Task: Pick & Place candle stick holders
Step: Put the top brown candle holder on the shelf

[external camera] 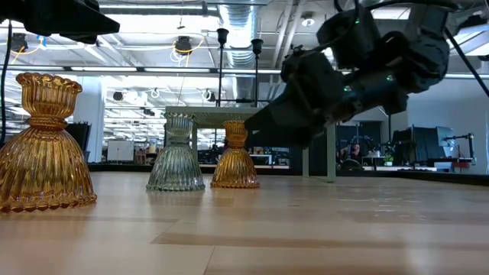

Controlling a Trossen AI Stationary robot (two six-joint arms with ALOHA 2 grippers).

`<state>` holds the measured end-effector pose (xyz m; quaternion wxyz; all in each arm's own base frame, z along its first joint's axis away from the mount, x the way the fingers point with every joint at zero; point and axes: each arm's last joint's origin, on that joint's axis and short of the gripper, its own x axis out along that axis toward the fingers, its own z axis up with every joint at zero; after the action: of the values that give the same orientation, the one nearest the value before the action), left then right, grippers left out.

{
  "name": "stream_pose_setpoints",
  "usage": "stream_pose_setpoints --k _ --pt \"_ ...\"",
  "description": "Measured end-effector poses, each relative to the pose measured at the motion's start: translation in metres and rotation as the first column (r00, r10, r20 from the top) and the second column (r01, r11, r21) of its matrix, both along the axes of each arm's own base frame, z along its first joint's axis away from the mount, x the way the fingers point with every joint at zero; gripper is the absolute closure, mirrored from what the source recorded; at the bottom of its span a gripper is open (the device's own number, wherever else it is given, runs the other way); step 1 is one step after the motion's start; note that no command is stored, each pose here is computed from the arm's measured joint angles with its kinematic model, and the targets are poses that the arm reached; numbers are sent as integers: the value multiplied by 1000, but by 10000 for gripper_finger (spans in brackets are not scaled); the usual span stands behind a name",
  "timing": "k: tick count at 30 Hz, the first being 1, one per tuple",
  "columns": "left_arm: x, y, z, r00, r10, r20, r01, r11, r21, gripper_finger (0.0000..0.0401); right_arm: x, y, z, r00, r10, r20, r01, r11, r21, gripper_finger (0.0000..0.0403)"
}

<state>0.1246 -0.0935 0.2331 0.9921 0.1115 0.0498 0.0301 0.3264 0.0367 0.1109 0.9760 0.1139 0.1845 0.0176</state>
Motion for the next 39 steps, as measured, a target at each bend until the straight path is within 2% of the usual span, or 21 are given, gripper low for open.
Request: stream_pose_setpoints --k 6,11,21,25,35,39 --pt "0 0 0 1000 0 0 0 1000 0 395 6 -11 3 999 -36 -2 36 999 3 60" --pt "0 0 0 1000 0 0 0 1000 0 395 8 -17 3 998 -55 -24 55 998 0 51" --pt "0 0 0 1000 0 0 0 1000 0 395 15 -19 9 998 -58 -14 58 998 -5 79" --pt "0 0 0 1000 0 0 0 1000 0 395 18 -19 8 997 -59 -55 58 998 -11 89" --pt "0 0 0 1000 0 1 0 1000 -1 395 27 -20 15 996 -68 -65 68 998 -9 93" --pt "0 0 0 1000 0 1 0 1000 0 395 27 -21 16 995 -76 -66 76 997 3 114"
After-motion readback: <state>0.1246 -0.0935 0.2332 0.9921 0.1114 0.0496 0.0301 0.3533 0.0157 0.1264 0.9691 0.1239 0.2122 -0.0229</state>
